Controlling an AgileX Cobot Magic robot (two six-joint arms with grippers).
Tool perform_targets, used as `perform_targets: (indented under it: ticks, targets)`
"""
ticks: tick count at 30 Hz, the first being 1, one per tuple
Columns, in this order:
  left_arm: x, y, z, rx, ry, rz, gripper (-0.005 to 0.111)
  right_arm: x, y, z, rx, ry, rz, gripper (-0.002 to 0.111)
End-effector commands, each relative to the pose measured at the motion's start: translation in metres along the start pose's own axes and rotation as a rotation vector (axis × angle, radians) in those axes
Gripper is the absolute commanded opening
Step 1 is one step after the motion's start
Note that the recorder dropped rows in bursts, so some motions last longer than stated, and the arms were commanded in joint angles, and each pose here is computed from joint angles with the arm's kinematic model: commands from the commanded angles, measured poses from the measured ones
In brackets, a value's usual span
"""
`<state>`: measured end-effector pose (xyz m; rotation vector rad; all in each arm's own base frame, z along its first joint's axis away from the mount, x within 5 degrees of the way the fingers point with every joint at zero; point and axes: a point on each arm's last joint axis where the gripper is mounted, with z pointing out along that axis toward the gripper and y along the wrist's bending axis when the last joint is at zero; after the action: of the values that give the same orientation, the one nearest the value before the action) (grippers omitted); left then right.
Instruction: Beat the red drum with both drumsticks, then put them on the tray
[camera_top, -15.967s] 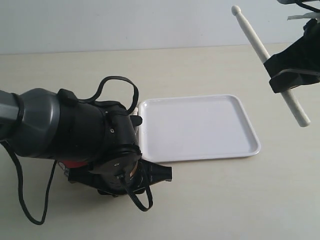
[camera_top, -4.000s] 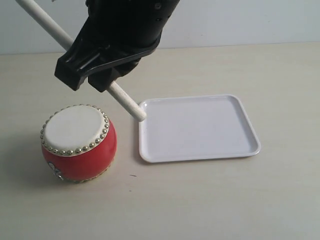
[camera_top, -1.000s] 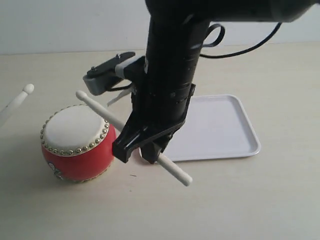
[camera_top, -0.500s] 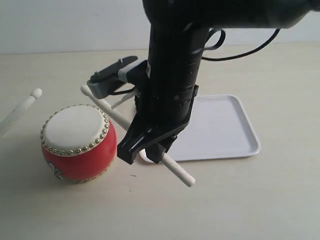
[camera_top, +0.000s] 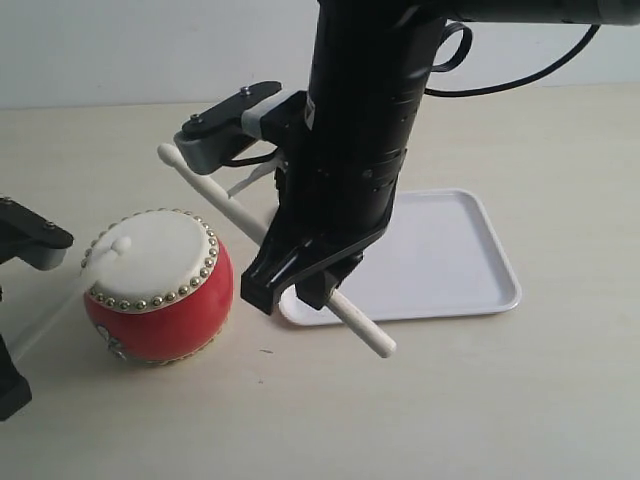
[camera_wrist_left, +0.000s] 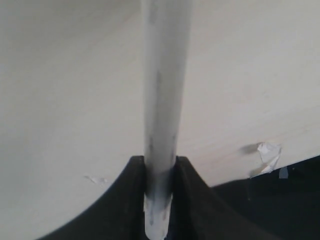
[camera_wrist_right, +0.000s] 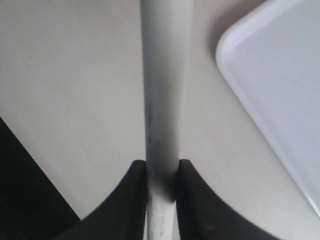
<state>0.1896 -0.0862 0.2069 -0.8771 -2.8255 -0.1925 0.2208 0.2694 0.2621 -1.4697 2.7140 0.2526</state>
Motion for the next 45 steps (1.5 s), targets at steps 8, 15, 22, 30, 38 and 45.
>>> perform_targets:
  ticks: [8, 15, 22, 30, 38, 45]
  targets:
    - [0.057, 0.003, -0.064, -0.093, -0.379, -0.090, 0.000, -0.013, -0.002, 0.063, -0.067, 0.159, 0.030, 0.000]
    - [0.077, 0.002, -0.077, -0.107, -0.479, -0.098, 0.000, -0.013, -0.005, 0.049, -0.009, 0.128, 0.003, 0.000]
    - [0.046, 0.000, -0.056, -0.057, -0.323, -0.033, 0.000, 0.002, 0.006, -0.044, 0.061, -0.132, -0.029, 0.000]
    - [-0.016, -0.009, 0.016, 0.093, 0.077, 0.059, 0.000, 0.007, 0.008, -0.055, 0.069, -0.164, -0.017, 0.000]
    - [-0.002, -0.007, -0.018, 0.066, -0.087, 0.031, 0.000, 0.004, 0.007, -0.040, 0.047, -0.119, -0.009, 0.000]
    - [0.054, -0.002, -0.071, -0.031, -0.405, -0.048, 0.000, -0.011, 0.003, 0.067, -0.125, 0.165, 0.025, 0.000]
